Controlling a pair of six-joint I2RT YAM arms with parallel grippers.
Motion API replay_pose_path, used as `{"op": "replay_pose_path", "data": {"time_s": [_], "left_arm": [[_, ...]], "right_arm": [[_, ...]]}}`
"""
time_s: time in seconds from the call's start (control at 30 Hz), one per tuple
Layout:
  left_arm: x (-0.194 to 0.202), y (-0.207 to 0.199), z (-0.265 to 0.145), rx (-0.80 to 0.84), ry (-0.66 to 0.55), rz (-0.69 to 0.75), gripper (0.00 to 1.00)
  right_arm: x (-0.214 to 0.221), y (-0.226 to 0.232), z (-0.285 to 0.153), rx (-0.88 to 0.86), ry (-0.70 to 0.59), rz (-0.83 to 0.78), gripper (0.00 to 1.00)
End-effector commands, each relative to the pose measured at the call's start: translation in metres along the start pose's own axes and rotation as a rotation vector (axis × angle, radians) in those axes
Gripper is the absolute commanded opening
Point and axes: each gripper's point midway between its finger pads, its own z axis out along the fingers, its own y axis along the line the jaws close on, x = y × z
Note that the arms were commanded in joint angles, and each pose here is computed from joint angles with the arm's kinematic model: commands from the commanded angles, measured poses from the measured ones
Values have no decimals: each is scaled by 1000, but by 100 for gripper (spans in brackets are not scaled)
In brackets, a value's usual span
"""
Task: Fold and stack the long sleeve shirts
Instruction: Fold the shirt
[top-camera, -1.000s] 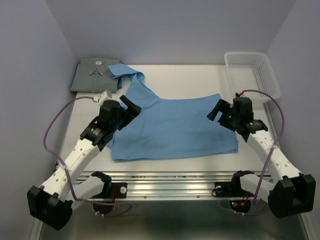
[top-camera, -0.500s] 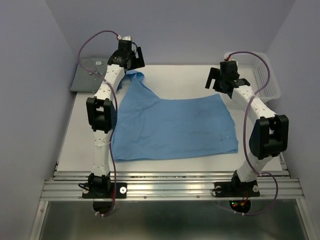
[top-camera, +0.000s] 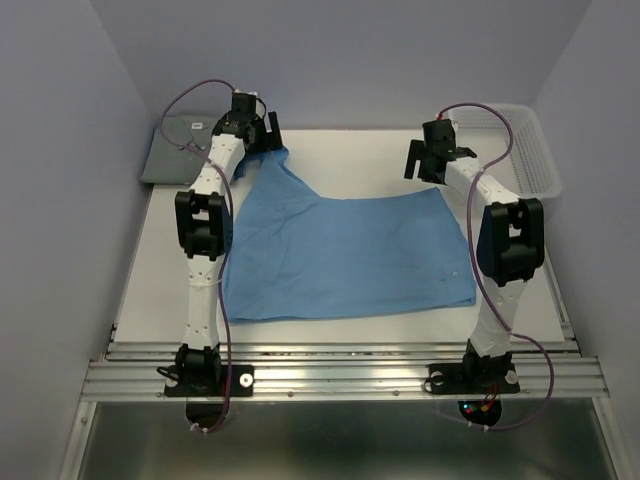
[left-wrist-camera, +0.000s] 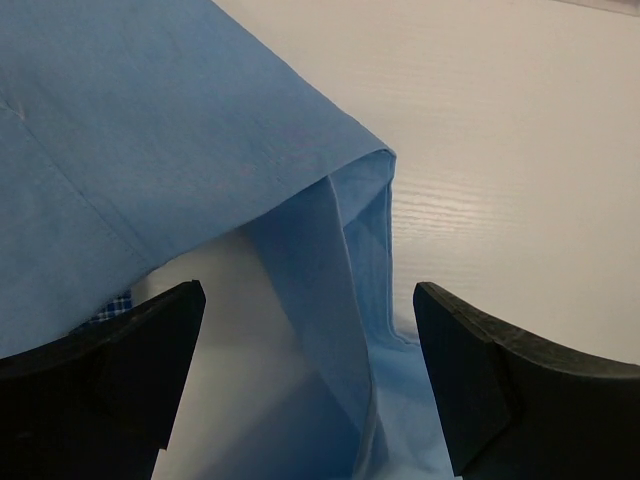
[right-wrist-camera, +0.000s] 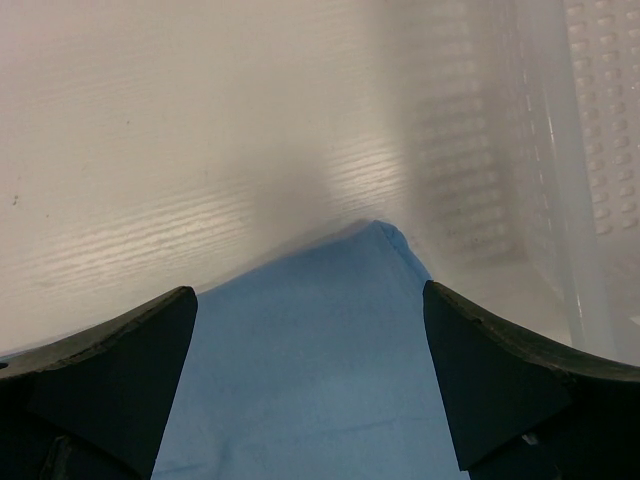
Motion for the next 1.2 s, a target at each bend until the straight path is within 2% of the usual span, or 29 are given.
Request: {"op": "replay_pose_path", "data": {"time_s": [0.0, 0.13, 0.33, 0.47, 0.6, 0.8, 0.87, 0.97, 1.0, 1.1, 1.13, 1.17], "left_arm": [[-19, -1, 13, 16, -74, -155, 99], [-25, -13, 19, 78, -128, -234, 99], [-40, 24, 36, -97, -239, -414, 99], [-42, 28, 46, -94, -293, -613, 99], [-48, 32, 50, -95, -356, -727, 99], [-50, 47, 52, -172, -402, -868, 91], [-67, 40, 48, -113, -453, -885, 81], [-85, 26, 45, -32, -471, -850, 18], [-92, 21, 41, -8, -474, -831, 0], [-126, -12, 12, 161, -530, -661, 0], [-127, -29, 5, 257, -535, -556, 0], [-129, -37, -2, 302, -535, -542, 0]], "right_arm": [[-22, 3, -4, -12, -45, 21, 100], [-18, 2, -2, -6, -36, 24, 100], [-6, -1, -1, 3, -15, 30, 100], [9, 0, 1, -9, 19, 34, 100], [21, -4, 1, 4, 44, 37, 100], [27, -5, -2, 1, 59, 42, 100], [28, -5, -1, 1, 65, 41, 100], [29, -11, 1, 38, 60, 37, 100], [27, -12, 2, 48, 54, 38, 100], [11, -16, 5, 88, 15, 49, 100], [8, -15, 7, 94, 8, 50, 100], [6, -15, 9, 99, 5, 54, 100]]}}
